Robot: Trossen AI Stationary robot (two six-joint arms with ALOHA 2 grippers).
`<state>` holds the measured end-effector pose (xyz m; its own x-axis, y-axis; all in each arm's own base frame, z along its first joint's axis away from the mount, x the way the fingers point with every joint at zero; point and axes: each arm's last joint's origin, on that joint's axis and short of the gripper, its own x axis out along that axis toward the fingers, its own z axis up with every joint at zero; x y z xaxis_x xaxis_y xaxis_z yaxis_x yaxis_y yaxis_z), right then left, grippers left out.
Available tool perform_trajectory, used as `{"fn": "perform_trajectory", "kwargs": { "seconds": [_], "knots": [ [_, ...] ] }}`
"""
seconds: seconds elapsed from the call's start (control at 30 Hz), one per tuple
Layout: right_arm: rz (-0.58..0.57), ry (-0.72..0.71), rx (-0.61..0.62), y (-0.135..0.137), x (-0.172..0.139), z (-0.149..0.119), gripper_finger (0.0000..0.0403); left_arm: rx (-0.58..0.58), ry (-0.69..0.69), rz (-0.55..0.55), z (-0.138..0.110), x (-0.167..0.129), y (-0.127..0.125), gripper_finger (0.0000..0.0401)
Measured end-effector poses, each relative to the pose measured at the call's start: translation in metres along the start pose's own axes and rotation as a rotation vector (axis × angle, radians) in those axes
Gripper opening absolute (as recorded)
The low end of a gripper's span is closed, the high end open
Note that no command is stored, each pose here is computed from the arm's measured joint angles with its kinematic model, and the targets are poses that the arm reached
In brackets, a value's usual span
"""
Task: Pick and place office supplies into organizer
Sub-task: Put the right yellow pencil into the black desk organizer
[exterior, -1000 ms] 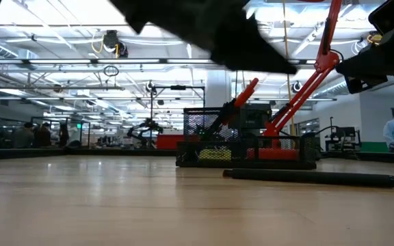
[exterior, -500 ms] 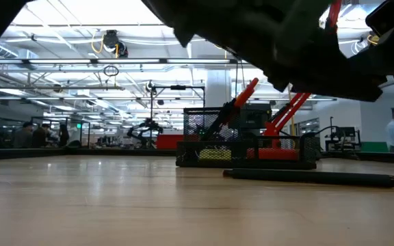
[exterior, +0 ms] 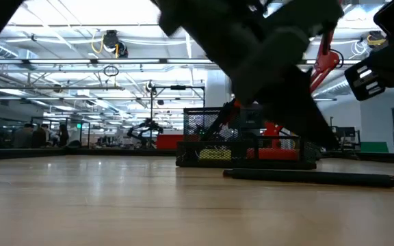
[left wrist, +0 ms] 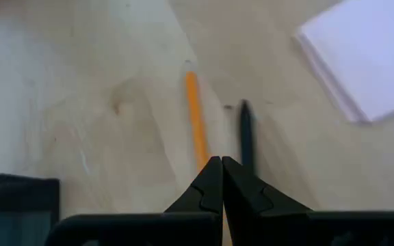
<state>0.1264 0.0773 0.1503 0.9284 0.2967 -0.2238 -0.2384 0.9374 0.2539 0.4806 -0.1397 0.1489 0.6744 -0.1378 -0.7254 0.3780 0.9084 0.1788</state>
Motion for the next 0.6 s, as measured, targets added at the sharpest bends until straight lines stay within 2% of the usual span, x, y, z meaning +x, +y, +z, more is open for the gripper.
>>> {"fn": "perform_trajectory", "kwargs": {
  "seconds": [0.2,0.37,0.6],
  "knots": [
    [0.022,0.063,0.040,0.002,0.004,-0.006,0.0021,0.064,-0.024,-0.006,0.015,-0.023,-0.015,0.0011],
    [0.071,0.210,0.071,0.017,0.015,-0.009,0.0053,0.047,0.041,-0.019,0.004,-0.034,-0.023,0.0003],
    [-0.086,0.527,0.143,0.028,0.033,-0.015,0.0123,-0.021,0.076,-0.009,-0.006,-0.057,-0.025,0.0026]
  ]
}}
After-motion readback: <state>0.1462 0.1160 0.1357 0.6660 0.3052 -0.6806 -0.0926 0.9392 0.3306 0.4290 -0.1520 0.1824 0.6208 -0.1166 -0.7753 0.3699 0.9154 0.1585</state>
